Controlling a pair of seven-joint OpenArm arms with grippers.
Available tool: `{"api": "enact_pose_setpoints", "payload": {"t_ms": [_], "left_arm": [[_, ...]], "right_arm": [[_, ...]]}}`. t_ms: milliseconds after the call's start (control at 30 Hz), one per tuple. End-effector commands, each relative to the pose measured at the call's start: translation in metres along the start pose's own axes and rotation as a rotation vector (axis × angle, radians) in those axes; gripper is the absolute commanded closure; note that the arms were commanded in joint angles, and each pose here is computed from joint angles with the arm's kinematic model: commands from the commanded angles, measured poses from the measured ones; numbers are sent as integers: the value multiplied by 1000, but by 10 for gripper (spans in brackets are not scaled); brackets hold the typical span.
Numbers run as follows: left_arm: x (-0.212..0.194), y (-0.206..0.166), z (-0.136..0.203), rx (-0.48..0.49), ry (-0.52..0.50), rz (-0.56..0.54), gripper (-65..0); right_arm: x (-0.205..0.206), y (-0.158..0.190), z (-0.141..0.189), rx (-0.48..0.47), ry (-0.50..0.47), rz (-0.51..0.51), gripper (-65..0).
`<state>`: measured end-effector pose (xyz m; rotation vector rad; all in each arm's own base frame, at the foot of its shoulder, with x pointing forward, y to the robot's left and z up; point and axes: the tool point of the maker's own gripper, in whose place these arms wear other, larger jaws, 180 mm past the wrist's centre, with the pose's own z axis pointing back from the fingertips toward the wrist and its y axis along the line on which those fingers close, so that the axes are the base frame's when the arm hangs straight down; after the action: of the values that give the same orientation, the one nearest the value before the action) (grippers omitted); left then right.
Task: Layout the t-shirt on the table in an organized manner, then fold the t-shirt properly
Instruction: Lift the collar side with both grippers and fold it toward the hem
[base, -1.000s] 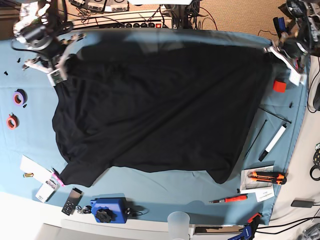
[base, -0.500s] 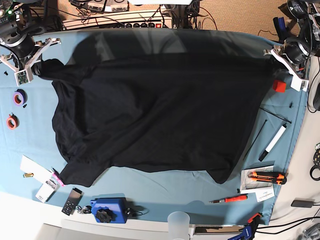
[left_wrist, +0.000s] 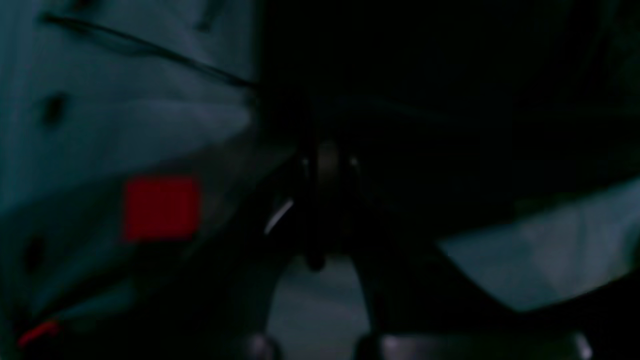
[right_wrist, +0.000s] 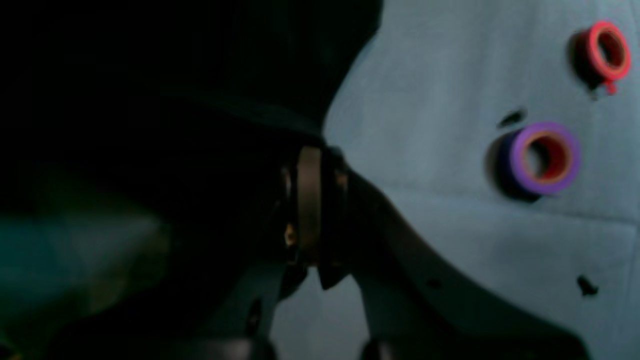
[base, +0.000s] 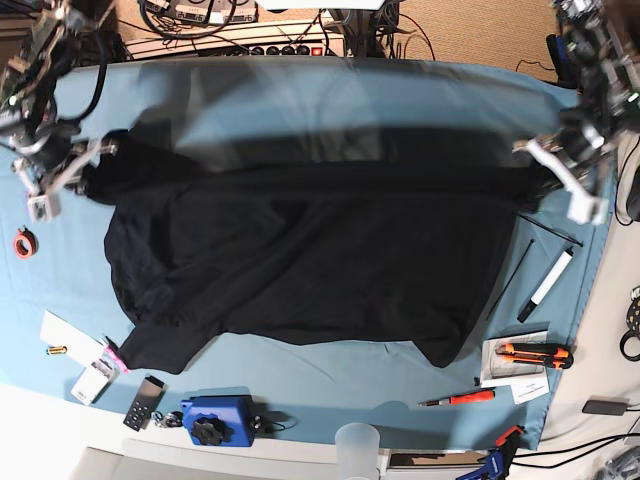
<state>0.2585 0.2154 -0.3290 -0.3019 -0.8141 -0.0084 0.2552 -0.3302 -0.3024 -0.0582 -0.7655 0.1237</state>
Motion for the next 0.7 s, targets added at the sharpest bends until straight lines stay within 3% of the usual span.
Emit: {"api": "enact_pose_setpoints", "payload": {"t_ms": [0,200,367,533,667], "left_arm": [[24,2,-1,22,-74,-32,0],[67,-2,-24,112,-139,-133,0],[56,-8,-64,93,-46,-168,0],[54,9,-80,143,-9,-104,0],[61,9,-81,143,-51,-101,0]], "right_arm": [[19,-14,3,-40,-50,8,0],[43,-26,-19,2,-102,-45,0],[59,-26,-41,54,-126,-92,0],[70,-4,-71,104,-91,-12,0],[79,1,-83,82,-93,16,0]]}}
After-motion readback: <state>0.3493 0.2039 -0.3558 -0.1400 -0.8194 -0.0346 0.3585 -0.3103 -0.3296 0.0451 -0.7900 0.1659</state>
